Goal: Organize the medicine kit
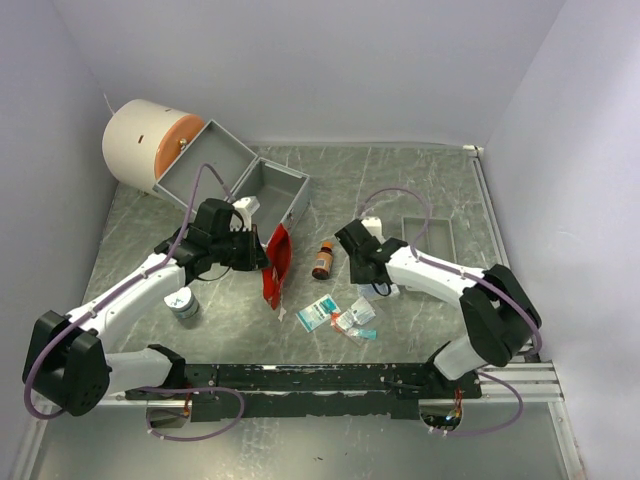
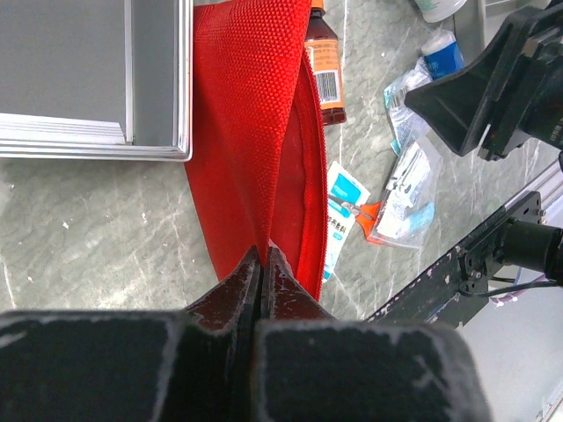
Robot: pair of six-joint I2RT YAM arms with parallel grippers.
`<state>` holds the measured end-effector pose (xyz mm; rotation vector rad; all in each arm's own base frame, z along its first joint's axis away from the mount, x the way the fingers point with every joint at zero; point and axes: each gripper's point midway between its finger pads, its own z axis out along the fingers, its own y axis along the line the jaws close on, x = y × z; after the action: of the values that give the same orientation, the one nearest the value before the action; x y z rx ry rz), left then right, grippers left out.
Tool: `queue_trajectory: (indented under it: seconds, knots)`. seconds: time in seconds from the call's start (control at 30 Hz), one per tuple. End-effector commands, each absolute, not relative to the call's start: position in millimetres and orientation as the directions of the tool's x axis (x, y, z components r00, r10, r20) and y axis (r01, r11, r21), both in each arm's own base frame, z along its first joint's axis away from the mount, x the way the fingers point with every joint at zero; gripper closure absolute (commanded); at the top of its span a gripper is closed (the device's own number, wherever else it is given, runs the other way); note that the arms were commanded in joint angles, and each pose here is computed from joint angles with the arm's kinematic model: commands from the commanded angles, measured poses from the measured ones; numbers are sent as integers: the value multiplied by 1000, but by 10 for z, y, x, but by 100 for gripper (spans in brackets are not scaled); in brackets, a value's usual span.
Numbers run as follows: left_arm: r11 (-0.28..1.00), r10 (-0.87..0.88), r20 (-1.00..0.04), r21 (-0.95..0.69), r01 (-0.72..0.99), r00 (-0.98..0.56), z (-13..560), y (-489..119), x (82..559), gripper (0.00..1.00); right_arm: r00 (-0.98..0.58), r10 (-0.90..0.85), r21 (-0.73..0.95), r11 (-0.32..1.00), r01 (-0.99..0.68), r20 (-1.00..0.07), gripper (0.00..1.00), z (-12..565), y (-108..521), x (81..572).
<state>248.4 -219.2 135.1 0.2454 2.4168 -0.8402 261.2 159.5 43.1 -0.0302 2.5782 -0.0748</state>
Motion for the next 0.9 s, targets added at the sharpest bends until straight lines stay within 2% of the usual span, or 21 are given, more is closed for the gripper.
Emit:
queue_trajectory:
  seconds: [0.0,0.27,0.4,0.7,0.87]
  knots:
    - [766,3,-597,-514,385,-803,1477,-2261,2522,93,-868,-163,-79,987,-142,-468,66,327,1664,2567]
    - [762,10,-587,-520,387,-810,1443,-2281,2518,93,-904,-181,-119,982,-146,-387,65,77,1606,2460]
    - [760,9,-589,-521,389,-808,1447,-2286,2522,93,-913,-166,-136,983,-123,-372,78,-39,1579,2468]
    - [753,5,-602,-523,399,-799,1487,-2289,2517,93,-859,-106,-101,993,-64,-500,100,183,1660,2719]
    - [749,3,-604,-527,402,-797,1494,-2298,2517,93,-787,-37,-51,999,-6,-616,100,468,1687,2898]
